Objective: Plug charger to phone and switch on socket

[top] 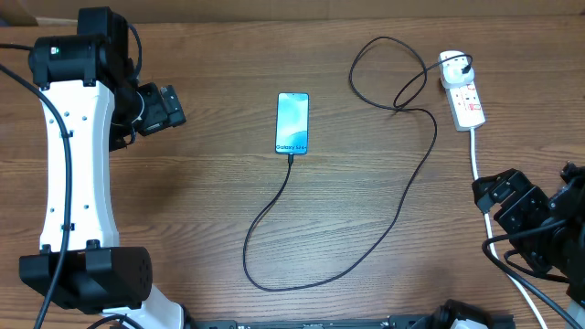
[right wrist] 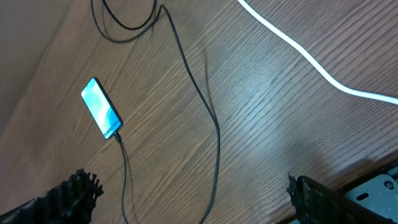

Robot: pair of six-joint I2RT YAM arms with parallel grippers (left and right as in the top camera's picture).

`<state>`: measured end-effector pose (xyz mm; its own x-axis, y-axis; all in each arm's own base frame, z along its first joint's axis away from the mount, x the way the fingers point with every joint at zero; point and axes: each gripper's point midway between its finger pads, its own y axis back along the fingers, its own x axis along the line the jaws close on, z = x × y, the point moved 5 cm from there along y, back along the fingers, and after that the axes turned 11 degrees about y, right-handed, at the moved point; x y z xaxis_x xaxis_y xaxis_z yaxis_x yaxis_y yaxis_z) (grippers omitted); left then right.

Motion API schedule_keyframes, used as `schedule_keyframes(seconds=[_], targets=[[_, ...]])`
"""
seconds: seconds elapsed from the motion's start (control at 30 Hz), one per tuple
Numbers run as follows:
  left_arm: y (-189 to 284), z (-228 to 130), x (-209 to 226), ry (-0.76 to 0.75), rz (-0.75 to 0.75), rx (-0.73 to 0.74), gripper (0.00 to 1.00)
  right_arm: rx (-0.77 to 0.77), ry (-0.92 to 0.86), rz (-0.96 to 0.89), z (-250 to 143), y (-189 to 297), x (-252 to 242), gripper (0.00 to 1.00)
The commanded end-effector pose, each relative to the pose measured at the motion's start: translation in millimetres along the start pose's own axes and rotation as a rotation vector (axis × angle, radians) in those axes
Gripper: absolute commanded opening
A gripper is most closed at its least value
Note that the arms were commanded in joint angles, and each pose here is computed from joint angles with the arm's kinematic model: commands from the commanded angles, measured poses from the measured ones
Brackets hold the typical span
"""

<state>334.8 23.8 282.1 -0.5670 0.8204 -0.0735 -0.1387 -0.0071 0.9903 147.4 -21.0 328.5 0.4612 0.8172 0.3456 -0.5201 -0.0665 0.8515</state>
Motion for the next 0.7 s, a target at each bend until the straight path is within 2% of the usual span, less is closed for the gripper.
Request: schedule_keyframes(seconds=[0.0,0.43,0.67], targets=[[-2.9,0.0,-1.2,0.011,0.011,0.000,1.00,0.010,0.000,0.009,-2.1,-1.0,0.7,1.00],[-2.9,0.0,-1.2,0.011,0.011,0.000,1.00,0.020,0.001,-0.035,-1.0,-10.9,-5.9,1.00],[-2.9,0.0,-1.2,0.011,0.011,0.000,1.00,-0.126,0.338,0.107,11.0,-26.8,28.6,1.00]])
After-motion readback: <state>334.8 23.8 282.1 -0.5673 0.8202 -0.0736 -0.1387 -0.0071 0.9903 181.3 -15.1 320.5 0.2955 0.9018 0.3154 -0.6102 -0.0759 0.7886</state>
